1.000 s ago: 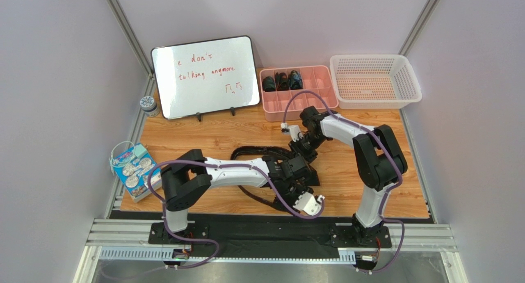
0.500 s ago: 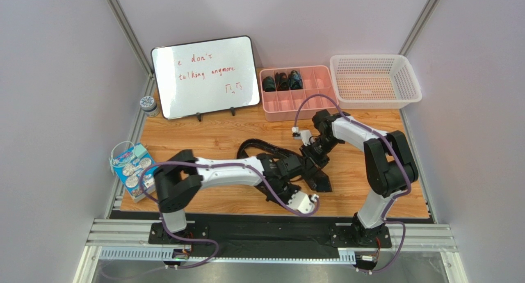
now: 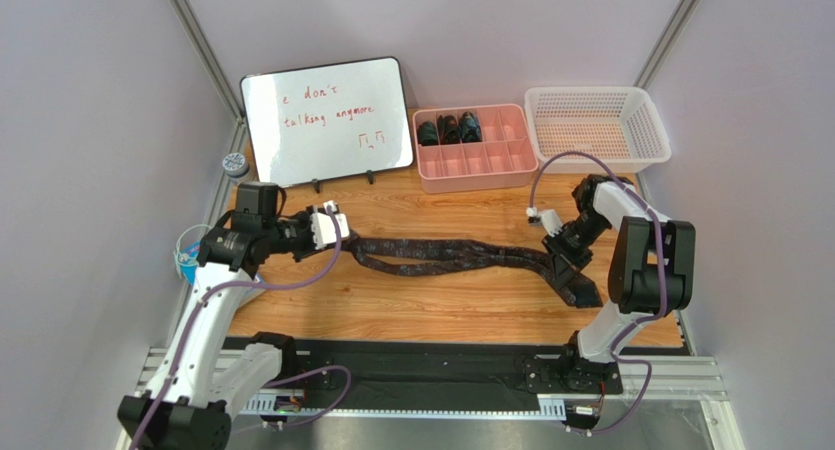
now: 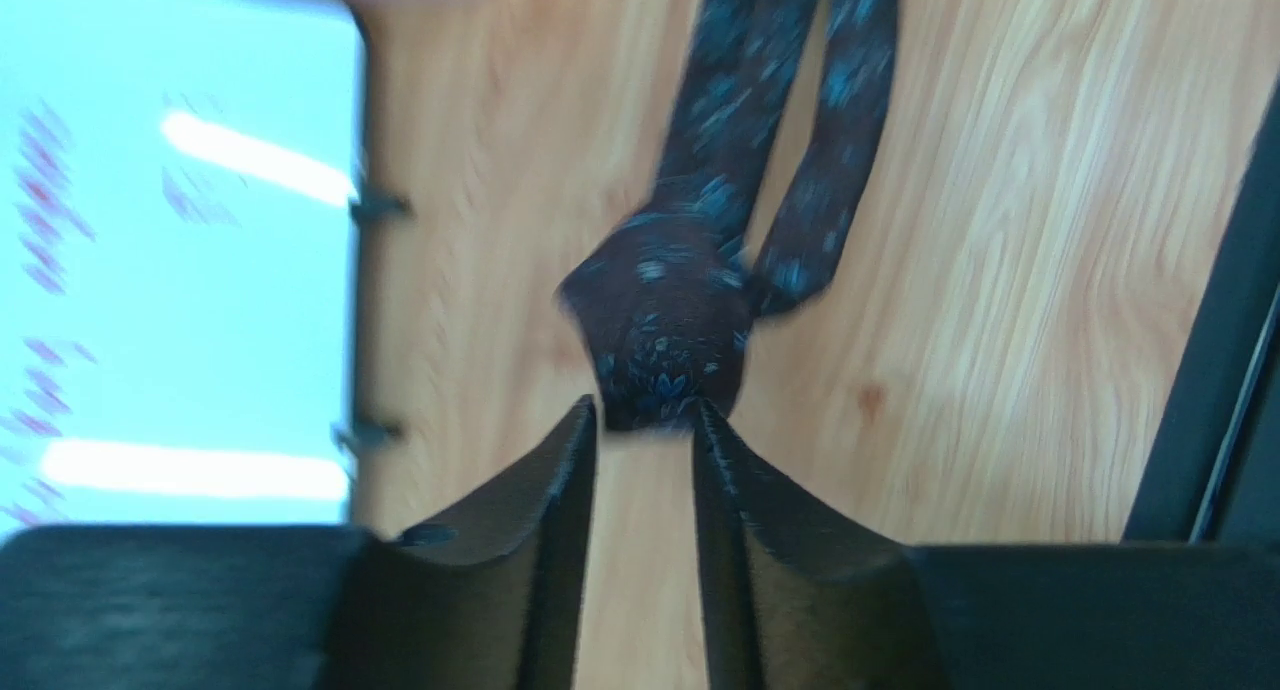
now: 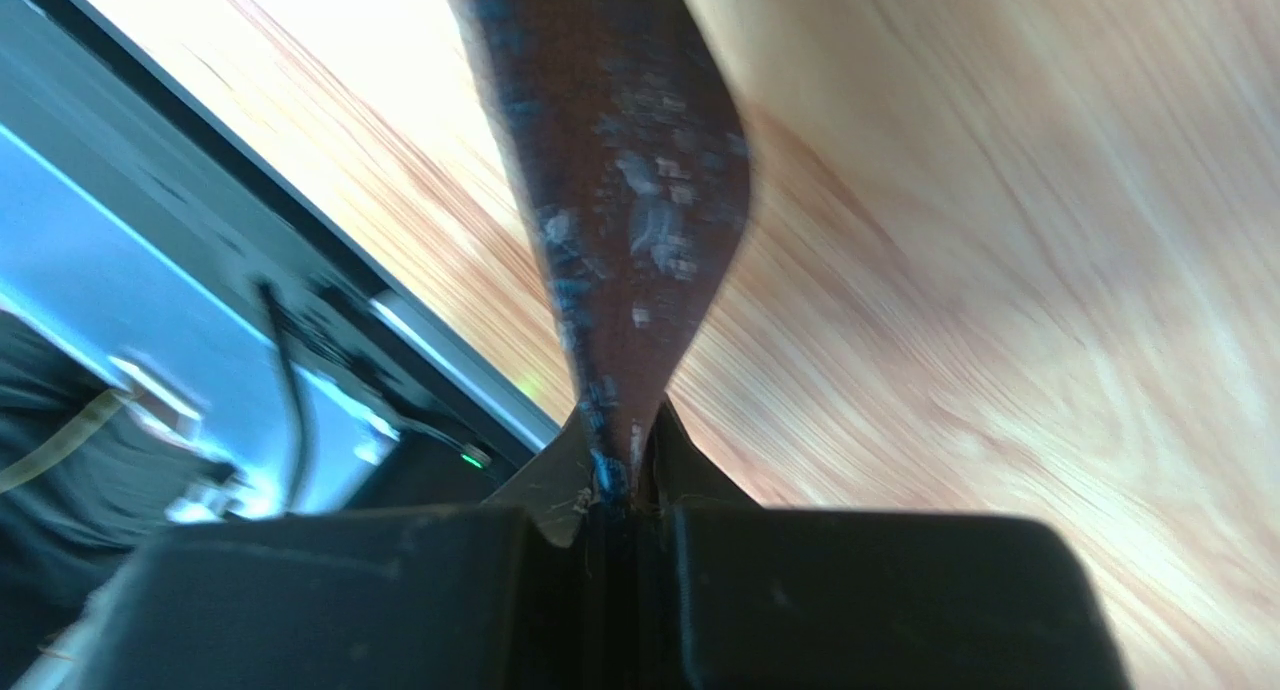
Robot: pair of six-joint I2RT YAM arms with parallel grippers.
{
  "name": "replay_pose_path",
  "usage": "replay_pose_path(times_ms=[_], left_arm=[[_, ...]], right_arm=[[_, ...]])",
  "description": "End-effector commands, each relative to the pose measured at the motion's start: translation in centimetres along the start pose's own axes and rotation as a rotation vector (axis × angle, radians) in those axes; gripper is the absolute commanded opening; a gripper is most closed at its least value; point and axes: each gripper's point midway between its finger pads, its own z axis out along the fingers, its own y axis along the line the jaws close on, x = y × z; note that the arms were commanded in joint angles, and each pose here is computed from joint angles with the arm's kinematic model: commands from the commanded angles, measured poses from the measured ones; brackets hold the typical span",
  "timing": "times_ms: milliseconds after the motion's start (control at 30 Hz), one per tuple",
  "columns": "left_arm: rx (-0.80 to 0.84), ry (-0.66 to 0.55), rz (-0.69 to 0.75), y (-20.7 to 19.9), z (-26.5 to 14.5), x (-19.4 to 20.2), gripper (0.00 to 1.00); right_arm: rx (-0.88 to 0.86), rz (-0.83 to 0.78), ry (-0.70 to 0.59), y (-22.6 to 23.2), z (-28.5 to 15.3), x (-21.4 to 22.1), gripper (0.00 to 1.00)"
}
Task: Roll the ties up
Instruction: Flatten out the tie at the center of the board.
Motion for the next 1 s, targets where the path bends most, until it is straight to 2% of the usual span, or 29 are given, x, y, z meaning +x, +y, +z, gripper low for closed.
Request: replay_pose_path(times_ms=[0,67,100,133,167,233,300,400,433,500,567,700,967], left_arm=[[0.006,0.066,-0.091,-0.3,-0.2,5.4,0.54],[-0.038,0.083,-0.156,0.8,-0.9,6.5,0.74],[-0.028,0.075,-0.159,0.8,-0.9,6.2,0.76],[-0.015,0.053,-0.147,1.1,-1.0,5.6,0.97],[0.011,0.007,-0.137,0.8,-0.8,4.6,0.99],[0.05,-0.003,-0.123,0.6,-0.4,3.6,0.99],[0.147,0.053,-0.066,-1.1,0.8,3.4,0.97],[0.235,0.151,-0.033,-2.5,2.5,5.1,0.95],[0.261,0.223,-0.044,-3.0,3.1,6.9,0.95],[0.294,0.28,-0.045,-3.1,4.1,8.6,0.96],[0.307,0.334,-0.019,-3.0,4.6,10.1,1.0],[0.266,0.351,0.094,-1.5,6.9,11.2,1.0],[0.346,0.368,0.223,-2.7,12.2,10.7,0.99]], right_arm=[[-0.153,-0.114,0.22,4.3,-2.0,5.9,0.0],[-0.186,-0.119,0.227,4.5,-1.7,5.9,0.0],[-0.203,-0.115,0.237,4.5,-1.6,5.8,0.0],[-0.222,-0.112,0.244,4.3,-1.4,5.5,0.0],[-0.237,-0.105,0.243,4.1,-1.2,5.2,0.0],[-0.261,-0.086,0.265,3.6,-0.8,4.9,0.0],[-0.264,-0.082,0.271,3.2,-0.8,4.7,0.0],[-0.276,-0.076,0.298,2.8,-0.6,4.8,0.0],[-0.276,-0.081,0.309,2.6,-0.6,4.9,0.0],[-0.289,-0.08,0.327,2.6,-0.4,5.3,0.0],[-0.297,-0.093,0.343,2.5,-0.3,5.6,0.0],[-0.316,-0.111,0.375,2.0,0.2,5.9,0.0],[-0.322,-0.151,0.434,0.3,1.1,5.3,0.0]])
